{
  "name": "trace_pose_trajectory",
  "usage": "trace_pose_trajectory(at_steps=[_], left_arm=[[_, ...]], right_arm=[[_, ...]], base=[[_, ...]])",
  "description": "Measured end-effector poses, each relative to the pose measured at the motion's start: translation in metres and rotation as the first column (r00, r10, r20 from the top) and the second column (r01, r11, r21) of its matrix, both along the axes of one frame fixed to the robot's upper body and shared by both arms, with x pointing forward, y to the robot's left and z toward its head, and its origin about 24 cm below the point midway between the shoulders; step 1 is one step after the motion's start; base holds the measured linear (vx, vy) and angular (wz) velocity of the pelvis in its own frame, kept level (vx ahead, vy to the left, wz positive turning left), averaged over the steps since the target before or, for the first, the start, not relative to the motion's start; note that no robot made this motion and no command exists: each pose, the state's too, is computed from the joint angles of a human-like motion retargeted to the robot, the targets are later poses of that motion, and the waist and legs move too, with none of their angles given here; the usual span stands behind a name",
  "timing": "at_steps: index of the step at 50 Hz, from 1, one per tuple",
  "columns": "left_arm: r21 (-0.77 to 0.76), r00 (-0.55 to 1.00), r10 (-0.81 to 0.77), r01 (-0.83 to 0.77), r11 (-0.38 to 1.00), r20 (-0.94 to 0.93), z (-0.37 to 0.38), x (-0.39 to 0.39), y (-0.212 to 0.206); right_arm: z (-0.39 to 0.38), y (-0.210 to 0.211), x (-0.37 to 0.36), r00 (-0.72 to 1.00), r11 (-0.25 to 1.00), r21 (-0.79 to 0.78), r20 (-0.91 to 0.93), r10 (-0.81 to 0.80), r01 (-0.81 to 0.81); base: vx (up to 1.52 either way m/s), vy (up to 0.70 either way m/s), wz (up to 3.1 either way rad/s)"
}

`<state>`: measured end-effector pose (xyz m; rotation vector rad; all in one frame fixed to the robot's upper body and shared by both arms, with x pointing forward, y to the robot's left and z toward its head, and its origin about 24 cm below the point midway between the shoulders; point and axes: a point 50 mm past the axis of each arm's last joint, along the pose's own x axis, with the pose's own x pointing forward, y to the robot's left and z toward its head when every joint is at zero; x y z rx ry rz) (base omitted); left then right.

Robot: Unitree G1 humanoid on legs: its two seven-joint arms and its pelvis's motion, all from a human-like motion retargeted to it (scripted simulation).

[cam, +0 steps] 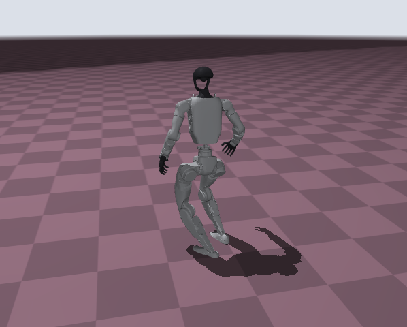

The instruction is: Dance

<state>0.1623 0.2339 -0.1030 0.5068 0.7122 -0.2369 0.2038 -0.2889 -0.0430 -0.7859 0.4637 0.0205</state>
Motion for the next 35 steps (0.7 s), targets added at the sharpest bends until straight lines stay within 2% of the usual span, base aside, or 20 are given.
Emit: trace_pose_trajectory(at_steps=[12, 18, 28, 35], left_arm=[[0.185, 0.97, -0.174, 0.141, 0.973, 0.172, 0.046, 0.022, 0.018], [0.201, 0.935, -0.169, 0.109, 0.974, 0.313, 0.083, 0.03, 0.026], [0.146, 0.84, -0.033, -0.055, 0.988, 0.542, 0.127, 0.04, 0.029], [0.105, 0.783, -0.007, -0.074, 0.992, 0.621, 0.127, 0.057, 0.009]], right_arm=[[0.046, 0.042, 0.02, 0.948, 0.965, 0.042, 0.204, 0.245, -0.258], [0.063, 0.053, 0.02, 0.913, 0.944, 0.053, 0.274, 0.301, -0.327], [0.05, 0.032, 0.014, 0.952, 0.972, 0.033, 0.215, 0.219, -0.231], [0.017, 0.012, -0.002, 0.986, 0.999, 0.029, 0.166, 0.017, -0.022]], base=[[-0.11, -0.08, -0.07], [-0.05, -0.14, -0.13], [-0.13, -0.1, -0.04], [-0.18, 0.01, 0.26]])
